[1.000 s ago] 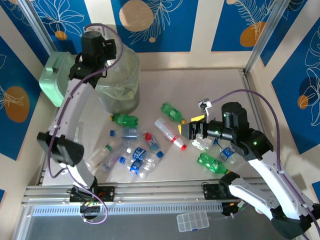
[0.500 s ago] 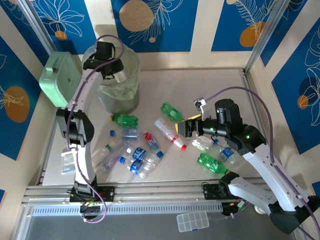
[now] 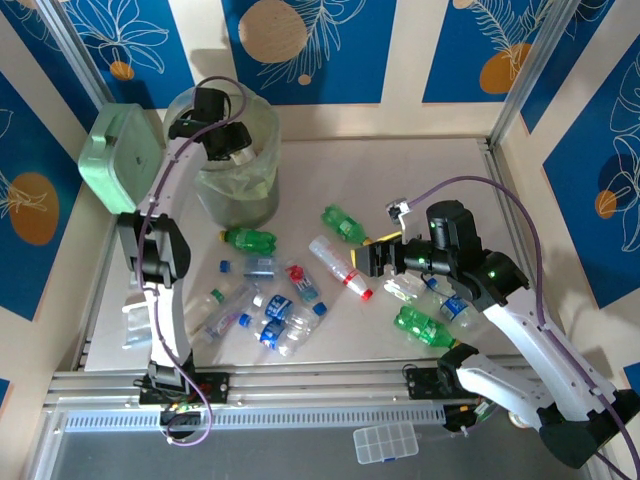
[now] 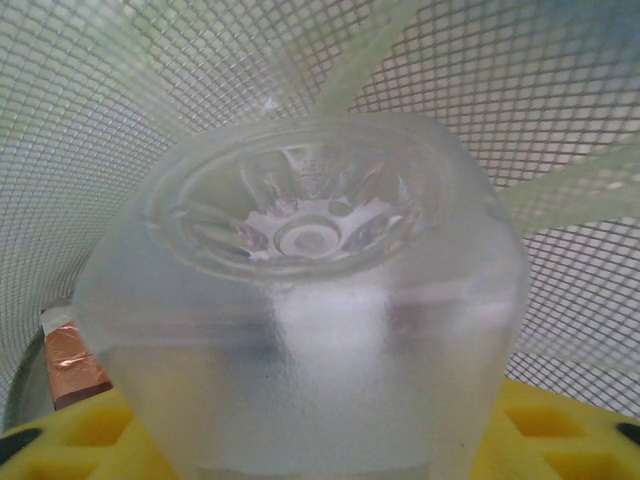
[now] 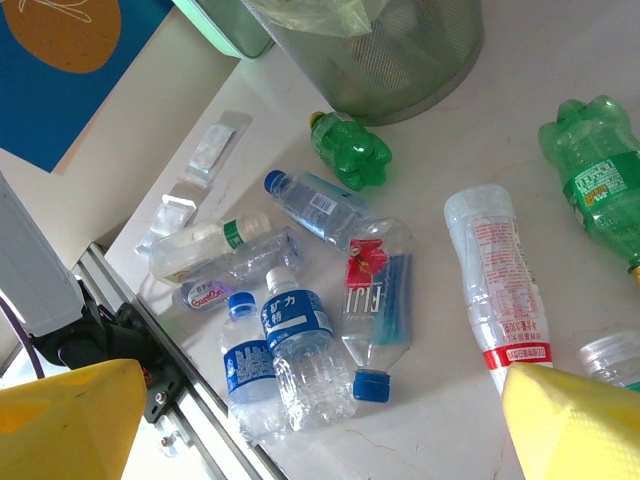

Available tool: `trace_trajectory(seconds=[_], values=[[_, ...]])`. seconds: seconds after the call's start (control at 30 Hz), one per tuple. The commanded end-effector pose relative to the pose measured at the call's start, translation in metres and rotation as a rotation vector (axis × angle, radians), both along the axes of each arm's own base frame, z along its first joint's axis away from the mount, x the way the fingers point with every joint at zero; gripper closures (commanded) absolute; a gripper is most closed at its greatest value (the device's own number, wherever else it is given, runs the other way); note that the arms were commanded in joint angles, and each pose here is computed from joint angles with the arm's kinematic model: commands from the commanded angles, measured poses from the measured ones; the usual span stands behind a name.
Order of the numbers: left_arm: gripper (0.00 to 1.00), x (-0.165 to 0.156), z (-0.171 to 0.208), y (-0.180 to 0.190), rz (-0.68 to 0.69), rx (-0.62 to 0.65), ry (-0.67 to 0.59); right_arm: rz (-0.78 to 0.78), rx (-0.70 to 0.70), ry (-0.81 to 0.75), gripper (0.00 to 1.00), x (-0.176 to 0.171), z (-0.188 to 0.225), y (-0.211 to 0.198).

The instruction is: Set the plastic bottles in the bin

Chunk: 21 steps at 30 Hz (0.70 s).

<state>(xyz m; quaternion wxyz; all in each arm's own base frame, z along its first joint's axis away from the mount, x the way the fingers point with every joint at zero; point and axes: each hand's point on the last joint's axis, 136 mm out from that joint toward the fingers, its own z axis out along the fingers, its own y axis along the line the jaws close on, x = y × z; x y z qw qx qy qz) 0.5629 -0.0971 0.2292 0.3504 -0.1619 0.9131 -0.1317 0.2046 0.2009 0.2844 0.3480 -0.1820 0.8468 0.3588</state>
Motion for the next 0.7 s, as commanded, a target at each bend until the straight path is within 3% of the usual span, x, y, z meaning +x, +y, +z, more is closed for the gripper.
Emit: trace_trajectory(seconds=[0.0, 0.07, 0.47, 0.67], values=[[0.33, -0.011, 0.070, -0.001, -0.025, -0.056, -0.133, 0.006, 0.000, -0.037, 0.08, -0.002, 0.008, -0.003], [0.26, -0.016, 0.084, -0.001, -0.030, -0.061, -0.159, 0.007, 0.004, -0.040, 0.08, -0.002, 0.011, -0.003], [0.30, -0.057, 0.139, -0.004, -0.076, -0.064, -0.247, -0.011, 0.001, -0.050, 0.09, -0.012, 0.022, -0.011], [0.31, -0.118, 0.193, -0.024, -0.085, 0.167, -0.436, -0.103, -0.060, 0.003, 0.12, -0.008, 0.007, -0.026]])
